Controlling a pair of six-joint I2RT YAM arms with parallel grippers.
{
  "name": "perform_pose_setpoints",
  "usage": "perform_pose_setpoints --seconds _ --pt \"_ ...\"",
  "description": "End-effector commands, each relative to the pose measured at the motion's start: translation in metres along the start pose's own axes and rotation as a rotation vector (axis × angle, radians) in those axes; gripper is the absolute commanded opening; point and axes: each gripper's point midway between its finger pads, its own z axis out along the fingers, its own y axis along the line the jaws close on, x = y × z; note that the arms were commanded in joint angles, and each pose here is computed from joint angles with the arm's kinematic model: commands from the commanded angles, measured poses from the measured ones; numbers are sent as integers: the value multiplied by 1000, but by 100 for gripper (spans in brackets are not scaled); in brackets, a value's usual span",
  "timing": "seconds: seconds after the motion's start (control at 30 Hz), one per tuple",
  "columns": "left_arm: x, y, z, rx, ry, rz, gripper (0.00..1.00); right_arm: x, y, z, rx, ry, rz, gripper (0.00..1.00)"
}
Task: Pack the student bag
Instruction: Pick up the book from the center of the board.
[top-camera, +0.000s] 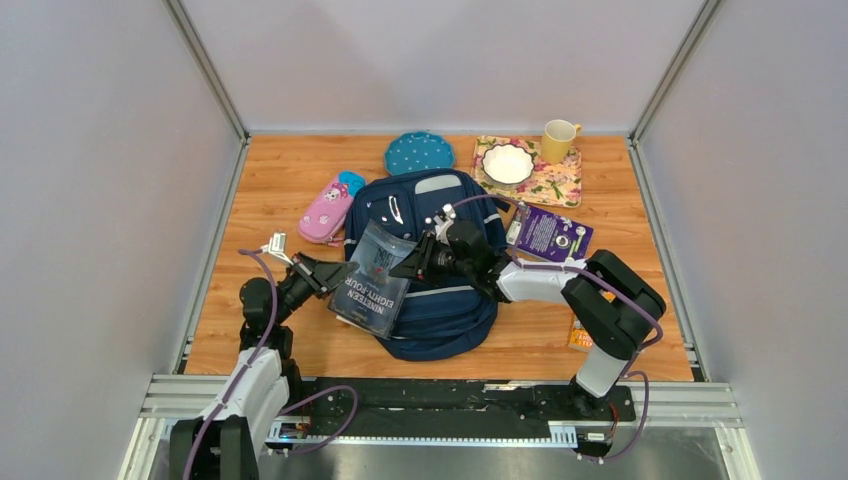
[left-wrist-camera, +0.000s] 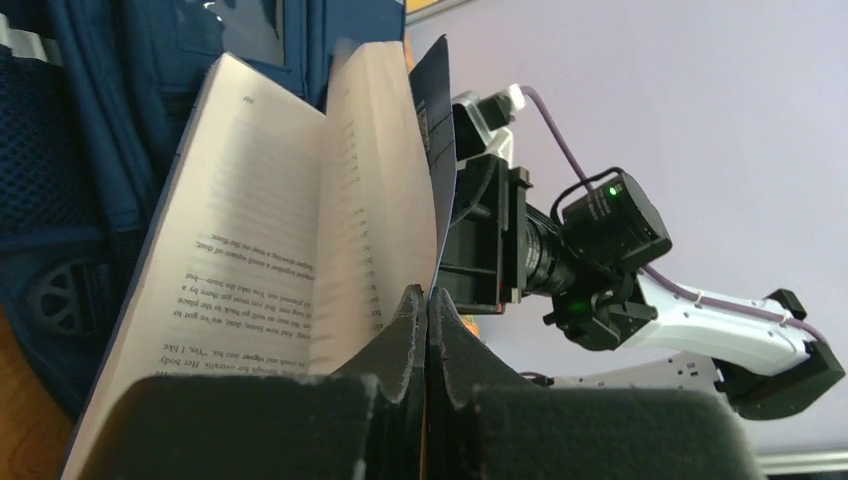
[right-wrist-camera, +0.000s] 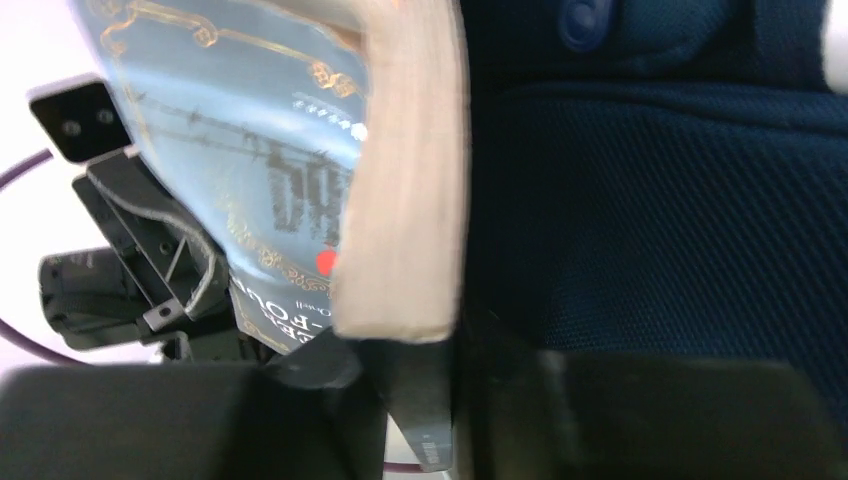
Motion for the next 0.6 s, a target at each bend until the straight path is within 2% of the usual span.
perform_pose_setpoints --seconds 0.0,0.03,0.07,0.13,0.17,0.2,0.27,0.37,0.53,0.57 --pt "25 28 -9 -47 48 9 0 -18 50 -2 -178 -79 -64 16" --pt "27 37 -9 -94 59 -15 5 -18 51 -3 -180 -81 -73 10" --pt "27 42 -10 -117 68 26 17 -17 51 -5 -181 -79 -82 0" --pt "21 46 -8 -189 81 42 51 -16 57 -12 -191 -75 -105 0" --pt "17 51 -9 -221 88 115 69 -15 60 -15 -198 -75 -127 0" --pt "20 57 -14 -287 106 108 74 -13 65 -20 -213 -68 -144 0" --pt "-7 41 -13 -317 44 249 74 -12 82 -34 -257 -69 -176 0" --pt "-28 19 -15 -343 -17 320 75 -4 114 -58 -351 -36 -232 0" --pt "-35 -28 -5 -190 -1 370 75 8 153 -97 -447 0 -316 0" --pt "-34 -35 -2 -157 1 342 75 9 165 -109 -477 -9 -344 0"
